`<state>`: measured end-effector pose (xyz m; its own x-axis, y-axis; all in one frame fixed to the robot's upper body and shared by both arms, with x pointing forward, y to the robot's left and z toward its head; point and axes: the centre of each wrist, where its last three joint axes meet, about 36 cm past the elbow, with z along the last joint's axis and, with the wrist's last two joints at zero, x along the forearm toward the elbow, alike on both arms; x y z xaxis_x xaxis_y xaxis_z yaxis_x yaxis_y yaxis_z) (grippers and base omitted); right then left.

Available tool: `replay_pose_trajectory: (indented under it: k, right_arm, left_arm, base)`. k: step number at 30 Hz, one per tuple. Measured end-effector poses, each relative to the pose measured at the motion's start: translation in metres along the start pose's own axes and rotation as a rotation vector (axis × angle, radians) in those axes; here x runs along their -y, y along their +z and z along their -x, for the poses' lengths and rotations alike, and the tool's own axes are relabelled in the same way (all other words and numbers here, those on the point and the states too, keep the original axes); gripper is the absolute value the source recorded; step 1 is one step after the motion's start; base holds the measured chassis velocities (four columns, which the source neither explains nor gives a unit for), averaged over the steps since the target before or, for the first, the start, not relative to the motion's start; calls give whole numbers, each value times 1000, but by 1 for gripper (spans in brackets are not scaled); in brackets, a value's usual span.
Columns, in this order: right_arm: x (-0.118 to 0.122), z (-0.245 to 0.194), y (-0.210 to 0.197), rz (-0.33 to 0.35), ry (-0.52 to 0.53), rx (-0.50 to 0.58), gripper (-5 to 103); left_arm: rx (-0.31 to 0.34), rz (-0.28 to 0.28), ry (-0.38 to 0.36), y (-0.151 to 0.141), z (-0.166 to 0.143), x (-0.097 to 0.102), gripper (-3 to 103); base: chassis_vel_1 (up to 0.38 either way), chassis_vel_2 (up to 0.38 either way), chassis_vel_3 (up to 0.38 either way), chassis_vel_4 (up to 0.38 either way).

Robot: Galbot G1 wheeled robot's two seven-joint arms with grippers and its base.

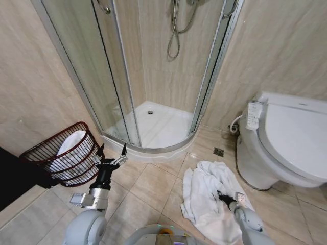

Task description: Discard the used towel into the hamper.

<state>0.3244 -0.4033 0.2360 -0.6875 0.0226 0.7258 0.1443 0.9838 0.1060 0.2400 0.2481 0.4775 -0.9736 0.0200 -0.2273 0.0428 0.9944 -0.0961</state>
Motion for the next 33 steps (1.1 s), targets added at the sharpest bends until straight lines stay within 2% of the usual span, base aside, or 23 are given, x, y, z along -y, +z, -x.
replay_pose_trajectory:
  k: [18,23,33]
  right_arm:
    - [-1,-1,4,3,17,17,3]
    - [-7,-6,2,4,28,68,3]
    - [-30,-40,-25,-59,29,232,3]
  left_arm:
    - [-3,-7,10,-1,-1,2,100]
    - [-2,-7,10,0,-1,2,100]
    - [-4,-16,12,4,-1,3,100]
  base:
    - [0,0,0,0]
    - [0,0,0,0]
    - [0,0,0,0]
